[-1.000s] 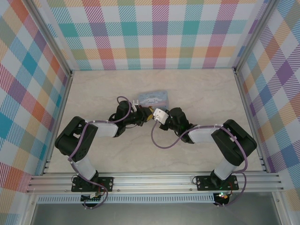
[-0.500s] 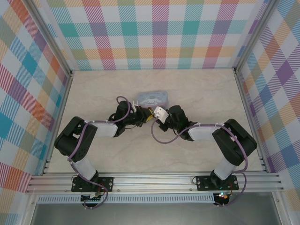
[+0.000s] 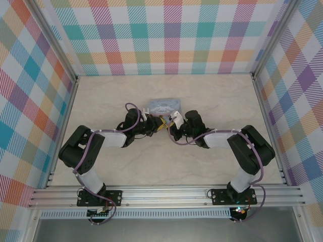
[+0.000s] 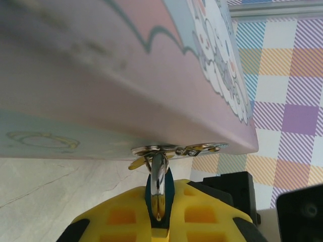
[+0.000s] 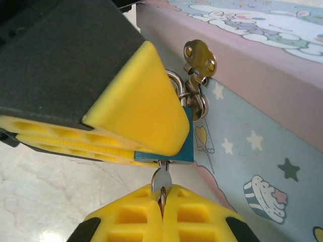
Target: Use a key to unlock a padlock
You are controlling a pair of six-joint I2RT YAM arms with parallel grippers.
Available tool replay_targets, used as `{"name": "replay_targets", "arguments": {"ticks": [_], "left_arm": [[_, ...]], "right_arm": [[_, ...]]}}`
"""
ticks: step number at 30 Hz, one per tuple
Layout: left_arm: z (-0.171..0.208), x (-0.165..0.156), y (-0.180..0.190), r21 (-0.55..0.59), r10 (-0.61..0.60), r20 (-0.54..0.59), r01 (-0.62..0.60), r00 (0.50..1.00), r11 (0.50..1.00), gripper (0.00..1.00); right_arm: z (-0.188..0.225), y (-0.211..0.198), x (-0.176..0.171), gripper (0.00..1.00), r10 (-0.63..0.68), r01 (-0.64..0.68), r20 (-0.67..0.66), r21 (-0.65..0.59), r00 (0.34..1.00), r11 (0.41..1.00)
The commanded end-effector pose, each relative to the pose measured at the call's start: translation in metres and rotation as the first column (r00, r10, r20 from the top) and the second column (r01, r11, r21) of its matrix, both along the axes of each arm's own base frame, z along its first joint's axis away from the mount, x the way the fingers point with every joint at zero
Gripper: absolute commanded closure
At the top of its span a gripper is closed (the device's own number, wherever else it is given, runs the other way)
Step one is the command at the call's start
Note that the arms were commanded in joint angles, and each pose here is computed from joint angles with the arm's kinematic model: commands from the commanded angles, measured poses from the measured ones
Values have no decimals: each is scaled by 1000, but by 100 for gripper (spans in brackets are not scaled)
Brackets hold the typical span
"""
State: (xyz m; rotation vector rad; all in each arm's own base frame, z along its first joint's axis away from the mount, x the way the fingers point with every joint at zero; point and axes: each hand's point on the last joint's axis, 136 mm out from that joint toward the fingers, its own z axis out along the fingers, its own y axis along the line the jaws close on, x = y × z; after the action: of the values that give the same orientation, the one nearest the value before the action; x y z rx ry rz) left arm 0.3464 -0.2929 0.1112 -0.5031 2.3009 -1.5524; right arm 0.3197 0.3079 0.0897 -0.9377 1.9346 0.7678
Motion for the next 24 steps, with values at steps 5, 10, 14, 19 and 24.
{"name": "replay_targets", "arguments": {"ticks": [5, 10, 14, 19, 24], "left_arm": [[5, -3, -4, 29, -44, 73, 42, 996, 999, 100], [4, -3, -5, 36, -57, 89, 54, 994, 998, 100], [0, -2, -5, 44, -58, 87, 55, 994, 998, 100], [-3, -2, -4, 53, -58, 86, 53, 995, 997, 100], [-6, -2, -3, 61, -53, 84, 48, 995, 997, 100]], "right_arm": [[59, 41, -14, 96, 221, -194, -66, 285, 973, 939], [61, 40, -9, 96, 221, -153, -166, 347, 961, 925], [63, 37, -4, 96, 209, -114, -214, 389, 954, 914], [59, 34, 1, 96, 205, -68, -289, 423, 935, 904], [45, 27, 0, 95, 168, -35, -317, 385, 934, 922]]}}
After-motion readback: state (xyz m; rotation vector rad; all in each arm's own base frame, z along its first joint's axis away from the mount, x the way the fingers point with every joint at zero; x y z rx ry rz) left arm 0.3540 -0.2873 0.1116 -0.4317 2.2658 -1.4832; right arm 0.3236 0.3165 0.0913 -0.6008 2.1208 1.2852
